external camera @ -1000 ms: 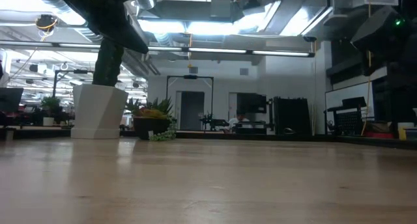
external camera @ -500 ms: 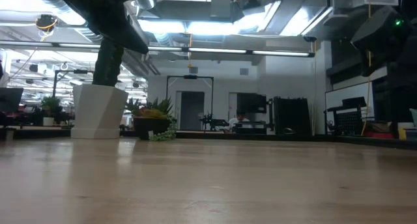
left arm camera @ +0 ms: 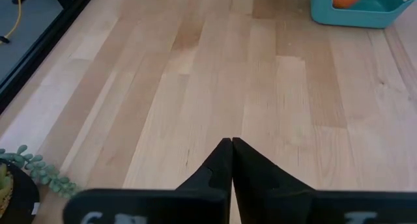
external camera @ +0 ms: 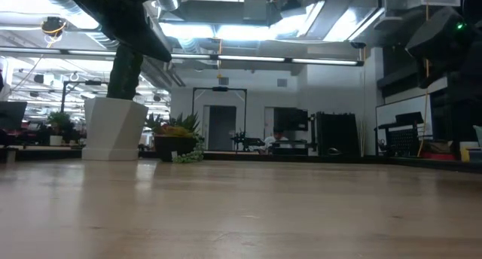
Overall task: Nest measuring cups in basket
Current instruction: Put the stacked measuring cups into the green bin
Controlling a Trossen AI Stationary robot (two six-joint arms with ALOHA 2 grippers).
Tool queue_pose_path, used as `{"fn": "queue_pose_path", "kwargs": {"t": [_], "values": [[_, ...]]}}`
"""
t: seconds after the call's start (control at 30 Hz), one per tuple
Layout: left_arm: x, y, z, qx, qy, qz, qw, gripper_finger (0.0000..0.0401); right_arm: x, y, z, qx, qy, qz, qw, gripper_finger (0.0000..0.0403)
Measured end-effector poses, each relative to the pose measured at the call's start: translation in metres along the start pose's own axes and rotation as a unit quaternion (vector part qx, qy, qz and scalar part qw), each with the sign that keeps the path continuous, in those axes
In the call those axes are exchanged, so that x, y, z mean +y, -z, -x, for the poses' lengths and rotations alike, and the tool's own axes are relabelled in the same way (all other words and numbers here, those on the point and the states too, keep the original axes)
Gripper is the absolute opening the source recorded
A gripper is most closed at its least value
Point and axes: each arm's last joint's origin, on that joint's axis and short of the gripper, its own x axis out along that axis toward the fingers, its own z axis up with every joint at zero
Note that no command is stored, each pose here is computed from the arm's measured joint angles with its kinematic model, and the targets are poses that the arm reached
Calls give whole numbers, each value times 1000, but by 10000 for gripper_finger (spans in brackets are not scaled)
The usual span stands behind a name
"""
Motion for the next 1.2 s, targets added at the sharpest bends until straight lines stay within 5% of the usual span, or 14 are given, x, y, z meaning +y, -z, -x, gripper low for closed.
{"fn": "queue_pose_path", "kwargs": {"t": [0.47,1.2], "values": [[0,0,0,0,0,0,1000,25,0,1,0,6,-6,4,1000,173],[0,0,0,0,0,0,1000,19,-4,9,0,22,7,-68,997,177]]}}
